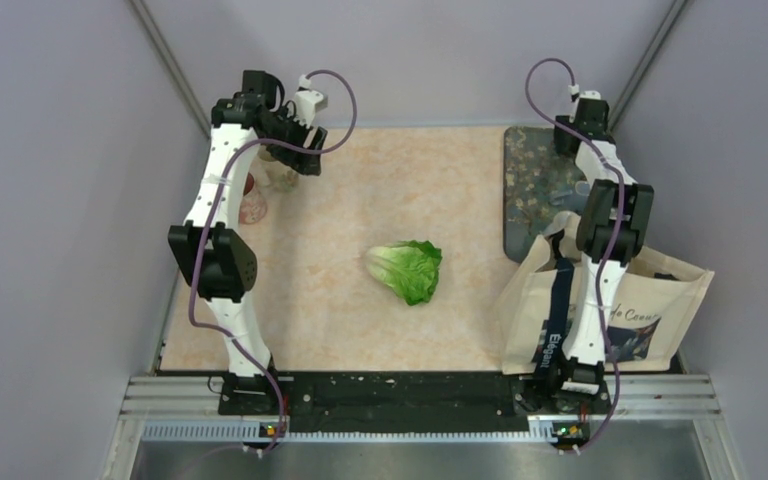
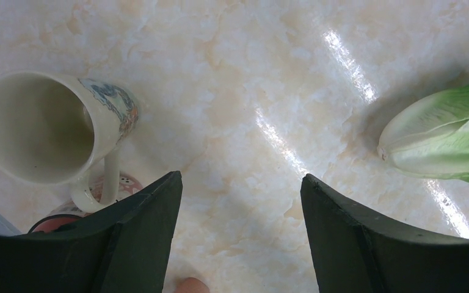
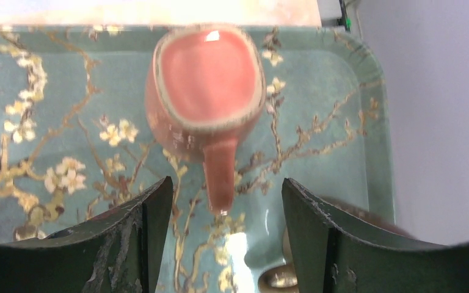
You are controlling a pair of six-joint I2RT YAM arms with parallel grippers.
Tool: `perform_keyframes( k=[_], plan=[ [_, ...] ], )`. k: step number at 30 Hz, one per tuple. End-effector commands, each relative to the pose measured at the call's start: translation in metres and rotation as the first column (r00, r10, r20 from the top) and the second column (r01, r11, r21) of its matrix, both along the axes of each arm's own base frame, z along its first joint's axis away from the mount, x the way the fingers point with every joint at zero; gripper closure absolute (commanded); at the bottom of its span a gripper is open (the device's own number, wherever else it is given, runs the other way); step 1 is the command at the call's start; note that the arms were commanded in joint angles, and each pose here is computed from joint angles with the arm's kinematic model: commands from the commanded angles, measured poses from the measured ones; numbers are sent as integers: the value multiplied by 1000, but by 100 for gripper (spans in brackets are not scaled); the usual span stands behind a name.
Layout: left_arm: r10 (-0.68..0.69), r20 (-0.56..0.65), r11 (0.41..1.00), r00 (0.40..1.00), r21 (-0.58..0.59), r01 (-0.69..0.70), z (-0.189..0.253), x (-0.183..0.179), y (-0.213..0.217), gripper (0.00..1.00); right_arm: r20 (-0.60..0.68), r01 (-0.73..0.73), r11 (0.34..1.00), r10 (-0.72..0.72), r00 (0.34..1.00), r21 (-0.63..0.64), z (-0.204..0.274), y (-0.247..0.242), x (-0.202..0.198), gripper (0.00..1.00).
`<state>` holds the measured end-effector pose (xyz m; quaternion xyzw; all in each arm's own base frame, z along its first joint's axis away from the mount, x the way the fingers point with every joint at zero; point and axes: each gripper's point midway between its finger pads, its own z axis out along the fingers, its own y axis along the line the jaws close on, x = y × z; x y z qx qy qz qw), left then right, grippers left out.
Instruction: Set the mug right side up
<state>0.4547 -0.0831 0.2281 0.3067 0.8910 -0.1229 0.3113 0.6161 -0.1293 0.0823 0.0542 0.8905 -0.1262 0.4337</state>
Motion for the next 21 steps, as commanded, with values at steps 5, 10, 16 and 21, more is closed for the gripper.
perform_keyframes(
  k=[5, 10, 16, 21],
  plan=[
    [12, 49, 1000, 999, 1, -12, 16, 4, 1, 24, 66, -25, 999, 24, 998, 26, -4, -9, 39, 49],
    [15, 31, 1000, 999, -6, -15, 11, 3, 0, 24, 86, -21, 999, 19, 996, 32, 5, -9, 42, 87],
    [23, 26, 1000, 999, -12, -22, 10, 3, 0, 24, 132, -43, 996, 33, 991, 73, 32, 1, 37, 100],
    [37, 14, 999, 999, -31, -36, 7, 1, -3, 24, 267, -126, 984, 88, 960, 126, 89, 35, 26, 100]
  ],
)
